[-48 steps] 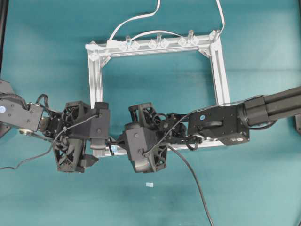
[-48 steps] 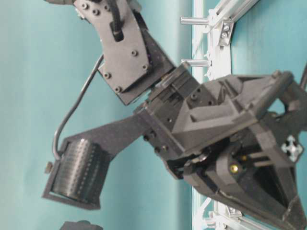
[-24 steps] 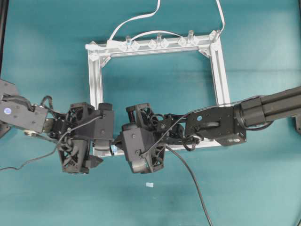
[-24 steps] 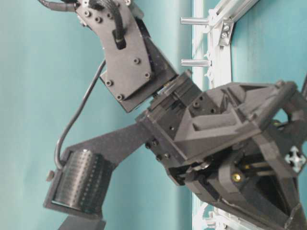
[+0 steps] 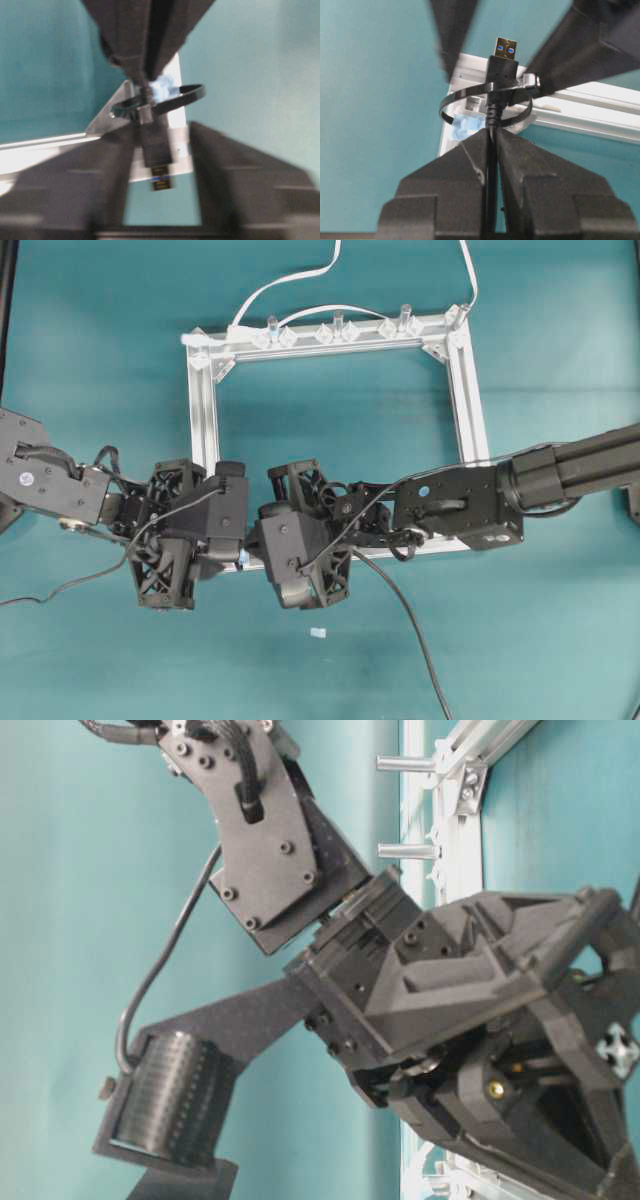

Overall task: Insert the wire through the string loop located on the left side.
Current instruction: 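Grasp the plug emerging from the loop with the left gripper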

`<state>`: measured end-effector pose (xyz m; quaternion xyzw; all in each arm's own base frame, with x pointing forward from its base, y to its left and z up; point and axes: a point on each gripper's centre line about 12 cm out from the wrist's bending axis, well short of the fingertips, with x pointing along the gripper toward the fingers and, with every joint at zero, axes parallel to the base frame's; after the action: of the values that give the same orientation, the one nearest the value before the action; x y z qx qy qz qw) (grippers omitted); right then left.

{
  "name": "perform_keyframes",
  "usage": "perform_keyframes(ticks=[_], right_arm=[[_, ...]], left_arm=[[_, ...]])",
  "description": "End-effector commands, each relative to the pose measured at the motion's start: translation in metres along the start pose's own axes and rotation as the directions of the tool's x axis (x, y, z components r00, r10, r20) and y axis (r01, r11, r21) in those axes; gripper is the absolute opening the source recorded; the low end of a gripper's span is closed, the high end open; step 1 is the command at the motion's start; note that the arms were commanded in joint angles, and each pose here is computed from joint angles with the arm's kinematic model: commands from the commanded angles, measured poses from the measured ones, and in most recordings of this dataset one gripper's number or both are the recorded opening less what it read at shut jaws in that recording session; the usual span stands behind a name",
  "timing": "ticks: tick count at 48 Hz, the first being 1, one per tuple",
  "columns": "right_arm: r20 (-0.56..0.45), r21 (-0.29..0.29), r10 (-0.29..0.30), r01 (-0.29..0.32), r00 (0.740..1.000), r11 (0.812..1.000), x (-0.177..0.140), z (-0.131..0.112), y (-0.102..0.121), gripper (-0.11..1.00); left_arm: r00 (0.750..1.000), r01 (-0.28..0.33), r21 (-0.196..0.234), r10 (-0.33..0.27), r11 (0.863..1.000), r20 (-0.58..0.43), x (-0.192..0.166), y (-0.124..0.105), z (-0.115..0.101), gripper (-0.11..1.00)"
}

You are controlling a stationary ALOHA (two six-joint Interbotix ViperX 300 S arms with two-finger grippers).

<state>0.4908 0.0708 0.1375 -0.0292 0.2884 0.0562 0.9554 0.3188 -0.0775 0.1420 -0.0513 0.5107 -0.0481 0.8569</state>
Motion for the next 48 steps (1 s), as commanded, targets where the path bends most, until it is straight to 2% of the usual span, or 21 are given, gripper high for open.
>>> perform_keyframes(ticks=[1, 2, 10, 38, 41, 48], right_arm=[[0.046, 0.000, -0.002, 0.002, 0.999, 1.000, -0.0051, 0.0176, -0.0005, 0.08], [0.044, 0.000, -0.001, 0.001, 0.999, 1.000, -0.0051, 0.0174, -0.0004, 0.08], [0.046, 0.003, -0.001, 0.001, 0.999, 1.000, -0.0055, 0.0180, -0.0004, 0.08], [0.049, 0.011, -0.002, 0.002, 0.999, 1.000, -0.0065, 0.0188, -0.0005, 0.09], [0.047, 0.011, -0.001, 0.001, 0.999, 1.000, -0.0074, 0.0185, -0.0005, 0.22], [0.053, 0.011, -0.001, 0.001, 0.999, 1.000, -0.0111, 0.0209, -0.0006, 0.65]], left_arm=[[1.000, 0.002, -0.010, -0.002, 1.000, 0.023, -0.0037, 0.0003, 0.0053, 0.25], [1.000, 0.002, -0.011, -0.002, 1.000, 0.023, -0.0037, 0.0003, 0.0053, 0.22], [1.000, 0.001, -0.033, 0.000, 0.999, 0.024, -0.0037, 0.0013, 0.0056, 0.22], [1.000, -0.001, -0.034, 0.002, 0.999, 0.019, -0.0045, 0.0027, 0.0021, 0.22], [1.000, -0.001, -0.034, 0.002, 0.999, 0.019, -0.0048, 0.0027, 0.0017, 0.22], [1.000, -0.001, -0.033, 0.001, 0.999, 0.018, -0.0051, 0.0026, 0.0002, 0.22]])
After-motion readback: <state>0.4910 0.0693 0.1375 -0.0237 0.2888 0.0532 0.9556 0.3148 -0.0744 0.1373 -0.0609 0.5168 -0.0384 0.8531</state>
